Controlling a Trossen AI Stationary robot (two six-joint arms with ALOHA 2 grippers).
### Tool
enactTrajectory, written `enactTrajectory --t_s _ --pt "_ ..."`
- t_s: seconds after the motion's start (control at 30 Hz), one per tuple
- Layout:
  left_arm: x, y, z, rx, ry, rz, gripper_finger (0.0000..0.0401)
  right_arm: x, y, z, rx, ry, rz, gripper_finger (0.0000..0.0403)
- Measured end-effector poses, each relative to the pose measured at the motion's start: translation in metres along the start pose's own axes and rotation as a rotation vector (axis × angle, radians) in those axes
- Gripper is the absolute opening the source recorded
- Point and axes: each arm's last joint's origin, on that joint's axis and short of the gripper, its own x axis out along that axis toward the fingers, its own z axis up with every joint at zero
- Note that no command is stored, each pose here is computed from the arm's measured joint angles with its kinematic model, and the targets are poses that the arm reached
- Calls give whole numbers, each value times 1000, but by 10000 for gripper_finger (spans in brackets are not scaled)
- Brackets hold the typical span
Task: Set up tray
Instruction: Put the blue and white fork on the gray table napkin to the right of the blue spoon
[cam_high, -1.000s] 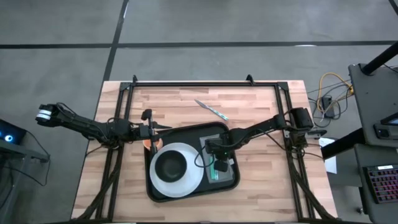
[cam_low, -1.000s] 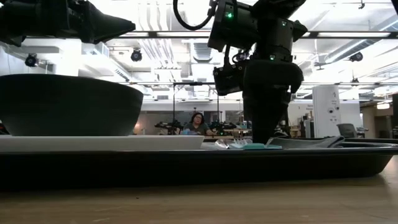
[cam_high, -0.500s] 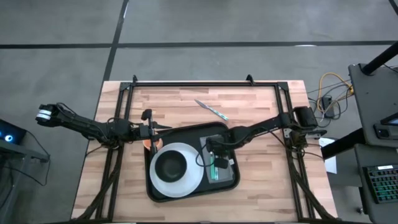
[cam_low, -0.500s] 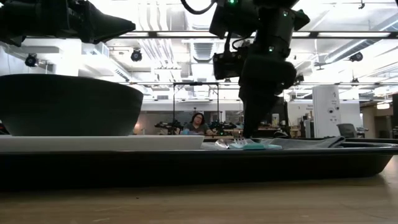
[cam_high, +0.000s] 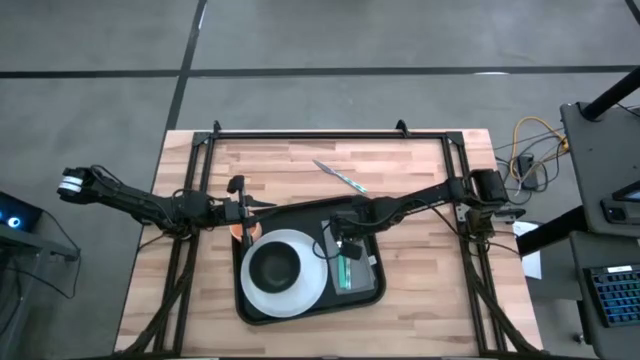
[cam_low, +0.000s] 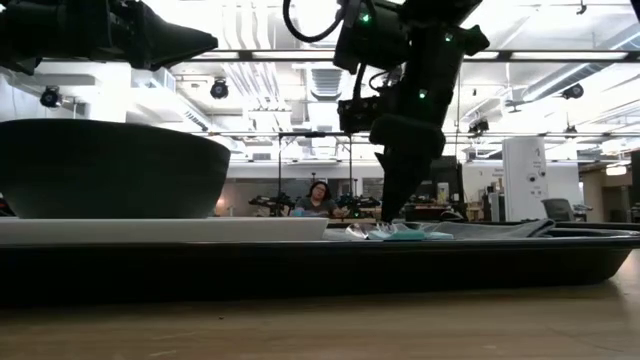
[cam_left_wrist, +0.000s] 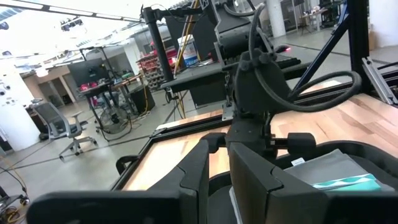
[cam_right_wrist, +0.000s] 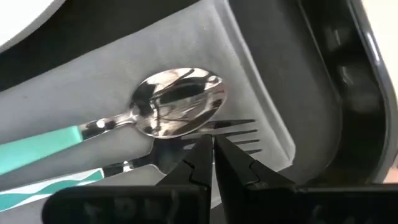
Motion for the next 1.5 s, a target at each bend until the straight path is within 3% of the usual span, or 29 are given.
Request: enactTrajectory --t_s 1.5 --pt "0 0 0 0 0 0 46 13 3 11 7 -14 15 8"
